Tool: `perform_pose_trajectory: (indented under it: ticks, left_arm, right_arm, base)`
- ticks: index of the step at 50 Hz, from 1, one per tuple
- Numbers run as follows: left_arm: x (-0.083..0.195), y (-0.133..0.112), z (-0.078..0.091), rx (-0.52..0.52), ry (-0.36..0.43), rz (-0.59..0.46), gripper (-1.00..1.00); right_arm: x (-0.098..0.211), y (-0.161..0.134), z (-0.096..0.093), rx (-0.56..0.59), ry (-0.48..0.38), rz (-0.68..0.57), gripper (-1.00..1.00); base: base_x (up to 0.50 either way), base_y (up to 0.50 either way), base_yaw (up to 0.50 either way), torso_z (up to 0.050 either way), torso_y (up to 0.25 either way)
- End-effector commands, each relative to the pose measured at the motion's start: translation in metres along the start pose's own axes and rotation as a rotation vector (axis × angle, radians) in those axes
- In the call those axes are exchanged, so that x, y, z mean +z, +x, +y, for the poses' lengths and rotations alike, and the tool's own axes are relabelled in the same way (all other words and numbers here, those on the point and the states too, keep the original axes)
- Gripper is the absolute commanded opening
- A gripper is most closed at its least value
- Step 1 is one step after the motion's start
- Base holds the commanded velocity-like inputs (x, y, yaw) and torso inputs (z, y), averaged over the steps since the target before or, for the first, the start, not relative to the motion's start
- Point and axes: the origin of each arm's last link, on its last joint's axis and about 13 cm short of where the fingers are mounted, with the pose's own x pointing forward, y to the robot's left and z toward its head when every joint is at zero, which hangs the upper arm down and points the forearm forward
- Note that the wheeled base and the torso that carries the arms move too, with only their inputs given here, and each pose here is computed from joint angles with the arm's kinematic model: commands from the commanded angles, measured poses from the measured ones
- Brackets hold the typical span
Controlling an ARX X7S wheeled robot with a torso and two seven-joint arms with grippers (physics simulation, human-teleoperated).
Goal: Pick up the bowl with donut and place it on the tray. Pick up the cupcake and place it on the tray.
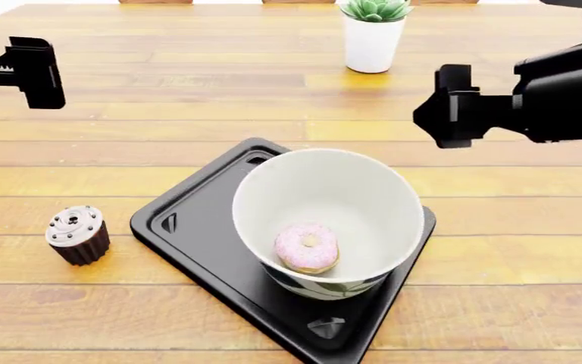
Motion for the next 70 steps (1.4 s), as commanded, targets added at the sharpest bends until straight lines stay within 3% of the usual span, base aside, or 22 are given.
perform_pose_trajectory:
  ticks: [1,16,28,70]
  left_arm:
    - [0.013,-0.025,-0.005,-0.105,0.010,0.095,1.00]
    - [0.013,-0.056,-0.002,-0.179,-0.118,0.221,1.00]
    - [-0.001,-0.071,-0.002,-0.257,-0.118,0.298,1.00]
    - [-0.018,-0.076,0.005,-0.190,-0.032,0.380,1.00]
  right_arm:
    - [-0.005,-0.007,-0.011,-0.061,0.009,-0.026,1.00]
    - [-0.016,-0.007,-0.019,-0.100,0.031,-0.018,1.00]
    - [-0.022,-0.003,-0.024,-0.103,0.039,-0.019,1.00]
    - [-0.041,0.022,-0.034,-0.123,0.034,0.034,1.00]
  base:
    - [0.00,0.00,0.00,0.000,0.000]
    - [0.00,0.00,0.00,0.000,0.000]
    - [0.00,0.00,0.00,0.000,0.000]
    - [0.00,0.00,0.00,0.000,0.000]
